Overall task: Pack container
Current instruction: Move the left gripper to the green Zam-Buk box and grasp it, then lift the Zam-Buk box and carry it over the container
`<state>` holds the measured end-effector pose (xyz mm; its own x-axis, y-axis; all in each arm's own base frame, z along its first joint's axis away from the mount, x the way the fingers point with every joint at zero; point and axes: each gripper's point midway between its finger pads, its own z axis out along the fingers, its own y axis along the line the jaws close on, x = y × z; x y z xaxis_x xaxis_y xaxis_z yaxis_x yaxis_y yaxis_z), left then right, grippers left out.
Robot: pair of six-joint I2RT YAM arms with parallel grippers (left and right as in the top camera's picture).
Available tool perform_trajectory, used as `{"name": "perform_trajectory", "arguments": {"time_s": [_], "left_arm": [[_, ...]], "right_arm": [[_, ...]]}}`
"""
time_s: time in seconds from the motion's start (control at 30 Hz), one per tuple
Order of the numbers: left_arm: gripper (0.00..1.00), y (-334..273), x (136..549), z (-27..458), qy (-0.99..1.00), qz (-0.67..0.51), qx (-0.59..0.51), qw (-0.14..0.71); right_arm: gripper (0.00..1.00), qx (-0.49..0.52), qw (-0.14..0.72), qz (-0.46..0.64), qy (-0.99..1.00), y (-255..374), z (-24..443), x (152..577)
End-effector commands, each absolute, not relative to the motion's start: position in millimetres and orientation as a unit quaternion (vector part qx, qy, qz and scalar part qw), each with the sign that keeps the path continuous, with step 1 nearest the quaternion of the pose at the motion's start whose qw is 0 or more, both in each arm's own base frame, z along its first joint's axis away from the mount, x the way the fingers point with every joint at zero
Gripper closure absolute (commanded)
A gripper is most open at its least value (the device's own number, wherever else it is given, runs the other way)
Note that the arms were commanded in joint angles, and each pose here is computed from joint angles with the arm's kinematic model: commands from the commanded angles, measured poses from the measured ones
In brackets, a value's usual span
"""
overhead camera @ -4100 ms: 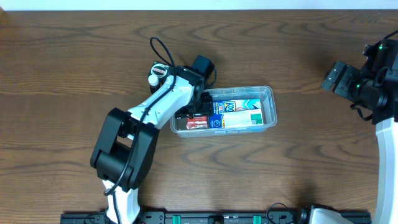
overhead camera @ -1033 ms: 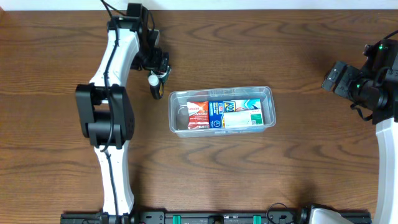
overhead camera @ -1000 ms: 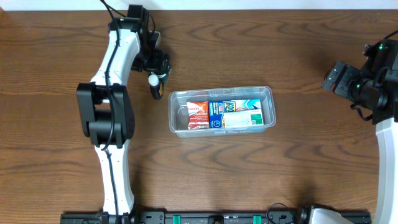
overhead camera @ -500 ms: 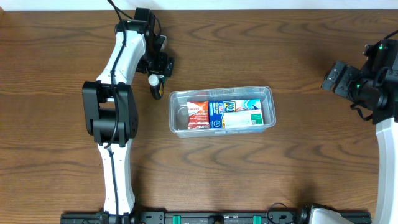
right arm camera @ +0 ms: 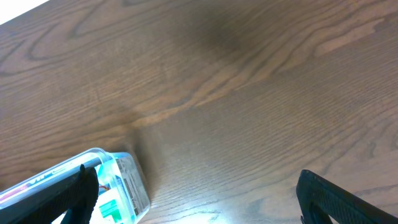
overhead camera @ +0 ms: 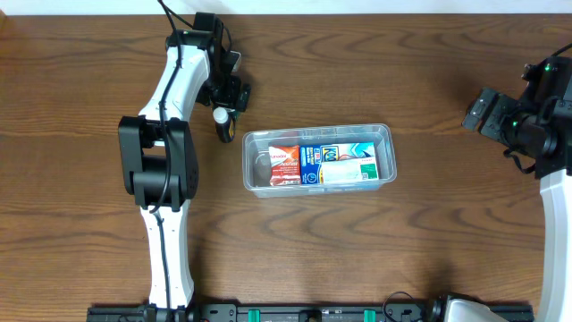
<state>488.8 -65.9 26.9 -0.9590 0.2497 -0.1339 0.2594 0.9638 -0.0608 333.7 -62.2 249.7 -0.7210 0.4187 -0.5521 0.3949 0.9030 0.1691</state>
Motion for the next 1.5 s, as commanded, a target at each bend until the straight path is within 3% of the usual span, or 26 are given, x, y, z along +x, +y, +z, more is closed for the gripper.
{"name": "perform_trajectory", "arguments": {"time_s": [0.0, 0.33, 0.93, 1.23, 1.47], "left_arm": [[0.03, -70, 482, 15, 0.988, -0.044, 0.140, 0.045], [0.04, -88, 481, 7, 0.985, -0.041, 0.159, 0.048], [0.31, -70, 479, 2, 0.988, 0.009, 0.152, 0.036], [0.33, -69, 482, 7, 0.990, 0.014, 0.131, 0.039], [0.33, -71, 498, 47, 0.989, 0.013, 0.124, 0.085]], "right_arm": [[0.01, 0.225, 0.303, 0.016, 0.926, -66, 251, 334], [0.01, 0.225, 0.303, 0.016, 0.926, -66, 251, 334], [0.01, 0.225, 0.303, 0.016, 0.926, -66, 251, 334], [0.01, 0.225, 0.303, 0.016, 0.926, -66, 251, 334], [0.01, 0.225, 0.303, 0.016, 0.926, -66, 251, 334]]}}
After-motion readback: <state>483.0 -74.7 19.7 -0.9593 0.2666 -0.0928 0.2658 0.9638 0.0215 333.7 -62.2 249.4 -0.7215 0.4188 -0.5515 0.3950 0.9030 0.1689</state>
